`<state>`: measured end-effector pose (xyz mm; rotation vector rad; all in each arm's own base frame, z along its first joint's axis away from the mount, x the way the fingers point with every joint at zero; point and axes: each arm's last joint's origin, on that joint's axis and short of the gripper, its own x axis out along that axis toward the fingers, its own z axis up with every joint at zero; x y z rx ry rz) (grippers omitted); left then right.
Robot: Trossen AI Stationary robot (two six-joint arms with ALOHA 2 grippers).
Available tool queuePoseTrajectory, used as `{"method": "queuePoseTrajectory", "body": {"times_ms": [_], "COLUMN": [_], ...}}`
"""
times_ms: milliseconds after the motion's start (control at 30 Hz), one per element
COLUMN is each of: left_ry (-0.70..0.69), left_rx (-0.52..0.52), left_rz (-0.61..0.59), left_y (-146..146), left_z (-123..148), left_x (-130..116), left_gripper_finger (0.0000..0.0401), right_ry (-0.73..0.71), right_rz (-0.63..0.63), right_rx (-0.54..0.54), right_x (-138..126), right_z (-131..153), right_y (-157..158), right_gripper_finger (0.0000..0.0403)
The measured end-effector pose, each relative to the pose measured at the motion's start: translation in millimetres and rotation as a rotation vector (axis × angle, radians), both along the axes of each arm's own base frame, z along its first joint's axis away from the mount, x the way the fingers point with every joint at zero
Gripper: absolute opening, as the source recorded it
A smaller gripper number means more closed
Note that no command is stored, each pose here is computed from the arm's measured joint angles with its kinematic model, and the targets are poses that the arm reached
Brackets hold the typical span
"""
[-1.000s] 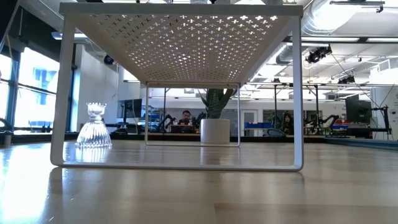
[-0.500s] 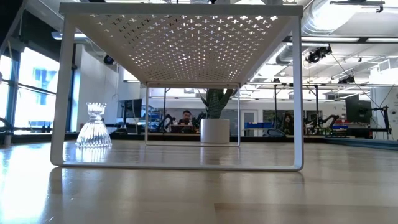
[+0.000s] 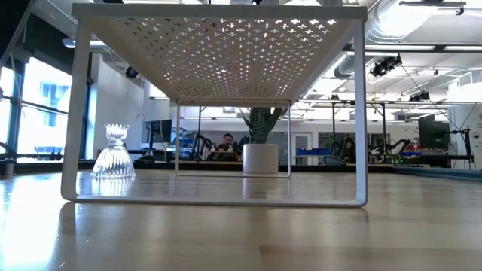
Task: Pick & Place candle stick holders
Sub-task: Put the black candle holder on the shelf
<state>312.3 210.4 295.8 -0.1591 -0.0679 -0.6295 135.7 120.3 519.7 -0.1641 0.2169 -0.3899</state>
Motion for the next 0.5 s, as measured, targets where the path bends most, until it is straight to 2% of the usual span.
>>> {"method": "queuePoseTrajectory", "body": {"times_ms": [233,500], "left_ry": [0.009,-0.016], "left_rx": [-0.034,-0.024], "left_rz": [0.01,0.011], "left_y": [-6,-15], "left_z": [-12,-17], "left_x": [-3,-1], "left_gripper_finger": [0.001,0.001], "right_ry": [-0.013,0.007], "right_rz": [-0.035,-0.058], "right_rx": [-0.019,-0.005], "right_x": [0,8], "right_z": [1,0], "right_y": [-1,-9], "right_gripper_finger": [0.0144,0.0144]}}
